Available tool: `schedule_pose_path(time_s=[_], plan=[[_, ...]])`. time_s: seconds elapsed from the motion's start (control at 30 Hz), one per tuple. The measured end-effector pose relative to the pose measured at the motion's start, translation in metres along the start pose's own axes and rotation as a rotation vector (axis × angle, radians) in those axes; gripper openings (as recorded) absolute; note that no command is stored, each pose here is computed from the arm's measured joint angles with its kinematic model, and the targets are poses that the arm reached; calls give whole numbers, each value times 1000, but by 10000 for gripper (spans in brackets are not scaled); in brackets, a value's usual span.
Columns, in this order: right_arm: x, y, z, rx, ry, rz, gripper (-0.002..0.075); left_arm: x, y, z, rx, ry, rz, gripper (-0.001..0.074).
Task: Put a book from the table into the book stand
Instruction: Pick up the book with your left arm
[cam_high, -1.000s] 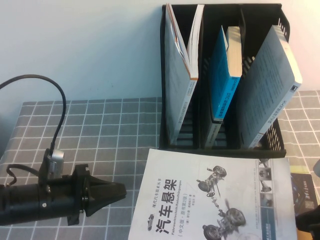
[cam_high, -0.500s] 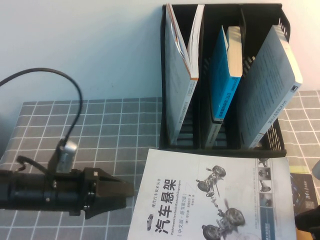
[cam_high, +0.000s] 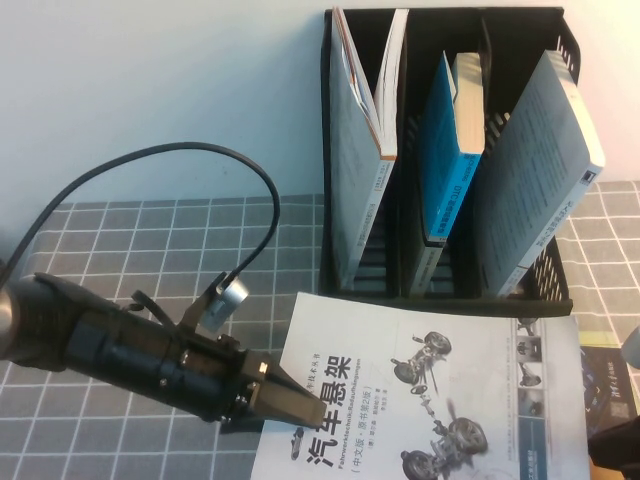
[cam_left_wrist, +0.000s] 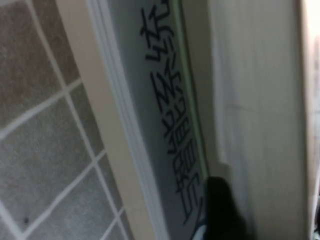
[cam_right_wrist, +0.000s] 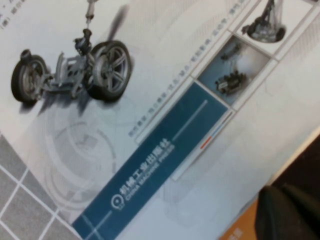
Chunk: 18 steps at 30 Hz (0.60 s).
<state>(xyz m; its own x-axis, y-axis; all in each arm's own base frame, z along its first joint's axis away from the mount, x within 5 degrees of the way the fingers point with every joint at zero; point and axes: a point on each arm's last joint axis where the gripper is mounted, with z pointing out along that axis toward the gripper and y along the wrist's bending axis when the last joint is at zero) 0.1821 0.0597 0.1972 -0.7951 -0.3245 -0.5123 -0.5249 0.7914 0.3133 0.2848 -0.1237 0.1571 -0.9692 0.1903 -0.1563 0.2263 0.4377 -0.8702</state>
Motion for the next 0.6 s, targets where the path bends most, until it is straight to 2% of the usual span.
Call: schedule_pose_path(time_s=[0.13,0.17,0.37,0.47,0.6], plan=[[0,0,0,-5,3,-1,-3,-2,-2,-1,11,6,0,134],[0,1,0,-7,3,-3,-3,-2,-3,-1,17,9,7,120],[-10,3,-12,22,-38,-30,-3,-2,-11,-5,6,5,19,120],[-13,8,-29,89,-93,-40,-3,0,-28,-14,-13,-10,55,120],[-11,14,-50,182,-156,-33,-3,4,-63,-34,-54,-47,110,120]])
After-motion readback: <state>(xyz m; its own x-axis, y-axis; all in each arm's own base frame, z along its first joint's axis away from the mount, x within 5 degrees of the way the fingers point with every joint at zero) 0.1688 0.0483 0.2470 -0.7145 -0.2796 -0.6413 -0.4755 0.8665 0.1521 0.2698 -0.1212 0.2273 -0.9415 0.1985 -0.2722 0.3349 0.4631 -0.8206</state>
